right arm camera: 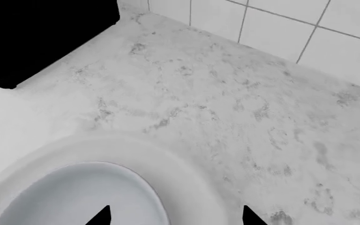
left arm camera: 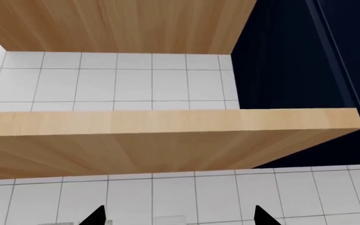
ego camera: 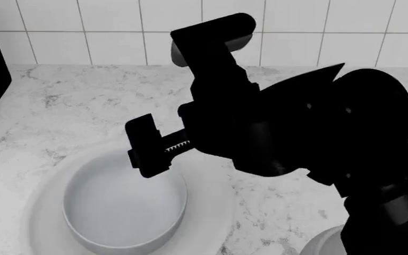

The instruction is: Stack the bowls from largest to smallest.

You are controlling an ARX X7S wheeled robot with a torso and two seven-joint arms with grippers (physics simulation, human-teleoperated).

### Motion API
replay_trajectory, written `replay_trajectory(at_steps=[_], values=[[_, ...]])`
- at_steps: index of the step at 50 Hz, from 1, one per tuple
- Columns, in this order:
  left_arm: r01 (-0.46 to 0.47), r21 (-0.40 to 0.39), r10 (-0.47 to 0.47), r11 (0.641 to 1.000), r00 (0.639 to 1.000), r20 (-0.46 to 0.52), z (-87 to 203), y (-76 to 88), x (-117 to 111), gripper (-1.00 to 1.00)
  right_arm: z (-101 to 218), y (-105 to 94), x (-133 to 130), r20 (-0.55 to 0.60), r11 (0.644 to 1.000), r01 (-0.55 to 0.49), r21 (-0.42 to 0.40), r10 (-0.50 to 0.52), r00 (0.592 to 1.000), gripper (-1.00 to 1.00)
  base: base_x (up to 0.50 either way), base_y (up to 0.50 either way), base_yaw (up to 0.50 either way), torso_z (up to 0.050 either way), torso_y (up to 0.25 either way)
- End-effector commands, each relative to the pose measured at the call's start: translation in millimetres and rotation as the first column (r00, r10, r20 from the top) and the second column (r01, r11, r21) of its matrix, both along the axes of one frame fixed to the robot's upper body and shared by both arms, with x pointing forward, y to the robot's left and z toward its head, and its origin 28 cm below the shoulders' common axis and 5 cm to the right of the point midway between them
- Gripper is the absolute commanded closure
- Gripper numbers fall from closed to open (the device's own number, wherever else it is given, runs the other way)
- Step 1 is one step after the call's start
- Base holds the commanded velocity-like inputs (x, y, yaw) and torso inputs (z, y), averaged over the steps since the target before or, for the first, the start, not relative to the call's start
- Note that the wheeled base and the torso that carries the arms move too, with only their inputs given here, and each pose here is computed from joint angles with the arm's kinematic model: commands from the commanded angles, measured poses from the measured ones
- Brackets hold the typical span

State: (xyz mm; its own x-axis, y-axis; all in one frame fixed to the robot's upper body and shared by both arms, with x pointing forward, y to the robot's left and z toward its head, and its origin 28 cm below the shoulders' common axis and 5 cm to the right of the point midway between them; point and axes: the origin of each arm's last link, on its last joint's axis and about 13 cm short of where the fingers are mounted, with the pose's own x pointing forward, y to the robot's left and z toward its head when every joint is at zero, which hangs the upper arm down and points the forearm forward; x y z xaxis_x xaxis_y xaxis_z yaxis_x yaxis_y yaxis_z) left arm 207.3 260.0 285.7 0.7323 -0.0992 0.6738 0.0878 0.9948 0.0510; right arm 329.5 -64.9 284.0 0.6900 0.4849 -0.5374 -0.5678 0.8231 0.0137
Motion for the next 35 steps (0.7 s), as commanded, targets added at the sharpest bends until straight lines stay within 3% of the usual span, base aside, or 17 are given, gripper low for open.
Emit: replay_trajectory(at_steps=[1,17,35], values=[[0.008,0.000,-0.008,1.000,1.000,-0.001,-4,-2.1,2,-1.00,22,-14.8,-20,0.073,0.996,0.091,-0.018,-0.090,0.993,-1.00,0.00,0.00,0.00,0.000,0.000],[0.021,-0.004,-0.021,1.000,1.000,0.003,-9,-6.1,6,-1.00,47,-58.8,-58,0.110,0.968,0.241,-0.072,-0.233,0.966,-1.00,0.00,0.00,0.00,0.000,0.000],[0.036,-0.007,-0.036,0.999,0.999,0.010,-11,-9.3,8,-1.00,68,-89.9,-104,0.123,0.924,0.353,-0.147,-0.337,0.934,-1.00,0.00,0.00,0.00,0.000,0.000]])
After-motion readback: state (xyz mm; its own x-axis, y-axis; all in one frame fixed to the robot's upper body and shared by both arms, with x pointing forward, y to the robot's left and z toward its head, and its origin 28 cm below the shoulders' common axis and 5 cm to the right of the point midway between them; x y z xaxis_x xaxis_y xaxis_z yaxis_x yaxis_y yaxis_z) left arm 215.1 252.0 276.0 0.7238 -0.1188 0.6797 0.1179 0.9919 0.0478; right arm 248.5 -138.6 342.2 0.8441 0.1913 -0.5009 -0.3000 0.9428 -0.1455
